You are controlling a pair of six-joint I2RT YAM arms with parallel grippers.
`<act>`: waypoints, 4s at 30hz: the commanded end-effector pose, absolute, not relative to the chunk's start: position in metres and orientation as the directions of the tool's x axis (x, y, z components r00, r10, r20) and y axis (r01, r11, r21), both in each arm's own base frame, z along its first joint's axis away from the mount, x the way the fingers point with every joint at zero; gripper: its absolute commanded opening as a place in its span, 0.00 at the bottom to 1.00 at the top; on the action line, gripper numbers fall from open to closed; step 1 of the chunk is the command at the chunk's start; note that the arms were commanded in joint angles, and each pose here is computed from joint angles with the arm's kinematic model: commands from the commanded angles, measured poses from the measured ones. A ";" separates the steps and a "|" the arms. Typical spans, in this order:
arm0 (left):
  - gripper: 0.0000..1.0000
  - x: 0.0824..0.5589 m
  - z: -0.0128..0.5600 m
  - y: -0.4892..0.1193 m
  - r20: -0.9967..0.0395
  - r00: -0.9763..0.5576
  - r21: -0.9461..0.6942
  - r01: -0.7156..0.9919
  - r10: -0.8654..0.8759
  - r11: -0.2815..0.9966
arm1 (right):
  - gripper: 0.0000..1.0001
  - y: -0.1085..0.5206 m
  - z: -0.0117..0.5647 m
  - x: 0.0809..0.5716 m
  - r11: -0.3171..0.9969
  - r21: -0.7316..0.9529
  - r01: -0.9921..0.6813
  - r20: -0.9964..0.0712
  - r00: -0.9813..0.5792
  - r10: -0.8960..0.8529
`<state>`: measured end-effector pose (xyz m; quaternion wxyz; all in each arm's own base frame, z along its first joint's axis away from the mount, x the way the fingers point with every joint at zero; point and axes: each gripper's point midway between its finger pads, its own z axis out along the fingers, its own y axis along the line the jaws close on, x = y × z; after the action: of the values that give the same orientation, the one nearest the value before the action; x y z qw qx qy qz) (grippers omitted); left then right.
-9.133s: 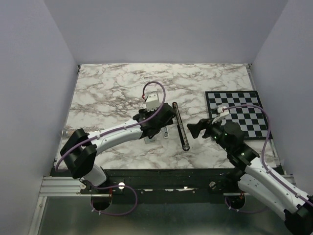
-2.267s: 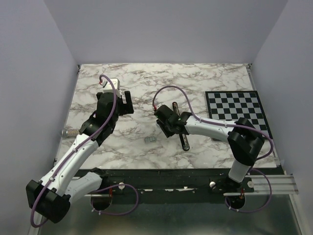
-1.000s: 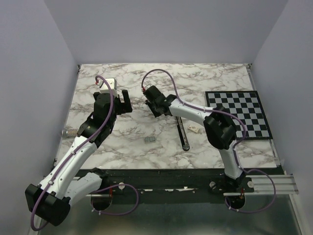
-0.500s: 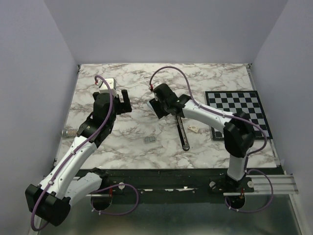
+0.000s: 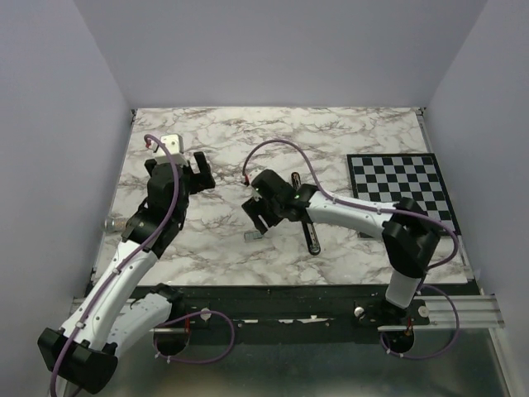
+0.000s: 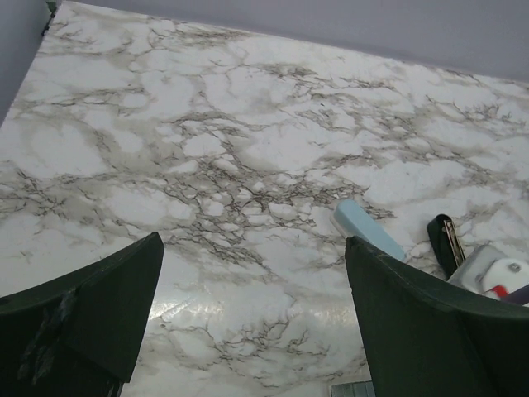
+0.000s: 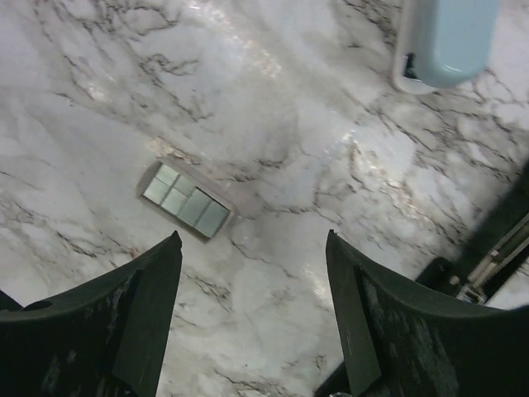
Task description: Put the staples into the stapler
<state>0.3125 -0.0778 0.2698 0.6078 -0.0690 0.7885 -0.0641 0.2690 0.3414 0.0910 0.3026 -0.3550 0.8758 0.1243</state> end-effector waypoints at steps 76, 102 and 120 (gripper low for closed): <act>0.99 0.312 0.282 -0.039 -0.956 -0.141 -0.234 -0.157 -0.256 0.960 | 0.34 0.364 0.027 0.244 0.559 0.065 -0.827 -0.464 -0.521 -0.717; 0.99 0.314 0.280 -0.043 -0.953 -0.154 -0.240 -0.140 -0.261 0.961 | 0.33 0.359 0.023 0.242 0.567 -0.029 -0.823 -0.424 -0.504 -0.753; 0.99 0.315 0.278 -0.044 -0.952 -0.160 -0.242 -0.136 -0.262 0.961 | 0.25 0.356 0.020 0.241 0.570 -0.156 -0.807 -0.400 -0.476 -0.783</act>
<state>0.3131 -0.0420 0.2744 0.6303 -0.1308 0.7643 -0.0391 0.2438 0.3669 0.0284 0.2320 -0.4592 0.8558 0.0546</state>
